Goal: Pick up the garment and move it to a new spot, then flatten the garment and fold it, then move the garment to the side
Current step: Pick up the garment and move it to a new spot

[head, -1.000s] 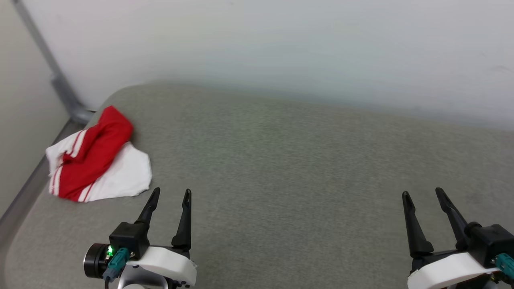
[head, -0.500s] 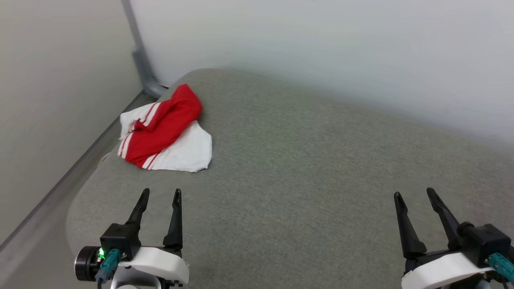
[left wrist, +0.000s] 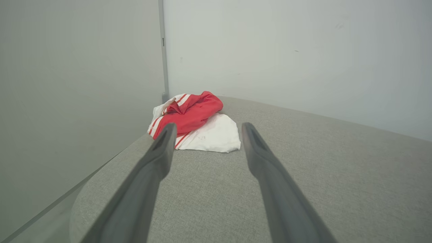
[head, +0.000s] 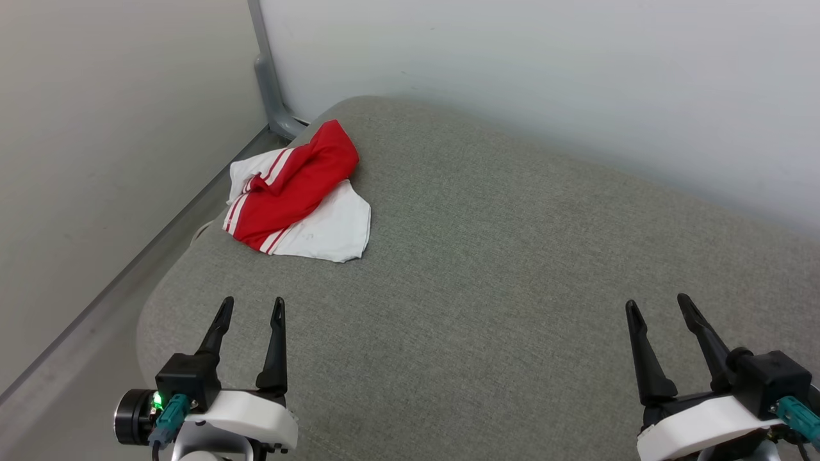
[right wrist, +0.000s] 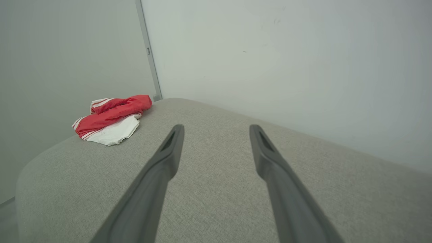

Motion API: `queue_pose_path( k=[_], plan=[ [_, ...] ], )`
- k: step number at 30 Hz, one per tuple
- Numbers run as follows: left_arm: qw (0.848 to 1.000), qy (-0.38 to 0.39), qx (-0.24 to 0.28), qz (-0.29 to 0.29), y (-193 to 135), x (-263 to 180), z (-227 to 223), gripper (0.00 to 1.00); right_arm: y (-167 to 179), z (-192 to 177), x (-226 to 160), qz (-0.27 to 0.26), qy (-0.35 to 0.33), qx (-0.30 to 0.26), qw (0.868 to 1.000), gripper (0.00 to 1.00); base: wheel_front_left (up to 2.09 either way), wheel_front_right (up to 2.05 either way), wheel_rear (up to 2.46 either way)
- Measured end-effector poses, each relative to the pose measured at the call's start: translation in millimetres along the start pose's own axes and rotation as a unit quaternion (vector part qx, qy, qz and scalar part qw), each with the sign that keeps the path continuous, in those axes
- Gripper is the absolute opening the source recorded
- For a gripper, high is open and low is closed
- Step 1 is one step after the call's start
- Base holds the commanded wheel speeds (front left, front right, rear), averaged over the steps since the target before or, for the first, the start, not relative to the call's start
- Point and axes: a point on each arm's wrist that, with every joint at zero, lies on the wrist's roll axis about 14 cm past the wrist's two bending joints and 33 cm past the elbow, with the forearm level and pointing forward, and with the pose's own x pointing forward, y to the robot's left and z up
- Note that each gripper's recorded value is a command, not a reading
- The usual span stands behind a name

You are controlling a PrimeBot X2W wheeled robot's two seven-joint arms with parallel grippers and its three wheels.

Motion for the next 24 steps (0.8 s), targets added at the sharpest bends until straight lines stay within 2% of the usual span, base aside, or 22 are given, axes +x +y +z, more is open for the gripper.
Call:
queue_pose_path(
  k=[10,16,24],
  plan=[
    [1.0,-0.004,0.007,0.001,-1,23,5,1.0,-5,1,11,0.0,-0.002,-0.004,1.0,1.0,0.0,0.0,0.0],
    [1.0,-0.002,0.019,-0.006,-11,69,4,1.0,-23,6,26,-0.01,-0.009,-0.008,1.0,1.0,0.0,0.0,0.0],
    [0.999,0.028,0.038,-0.027,-23,145,-18,1.0,-69,-3,36,-0.047,-0.005,-0.015,0.999,1.0,0.0,0.0,0.0]
  ],
)
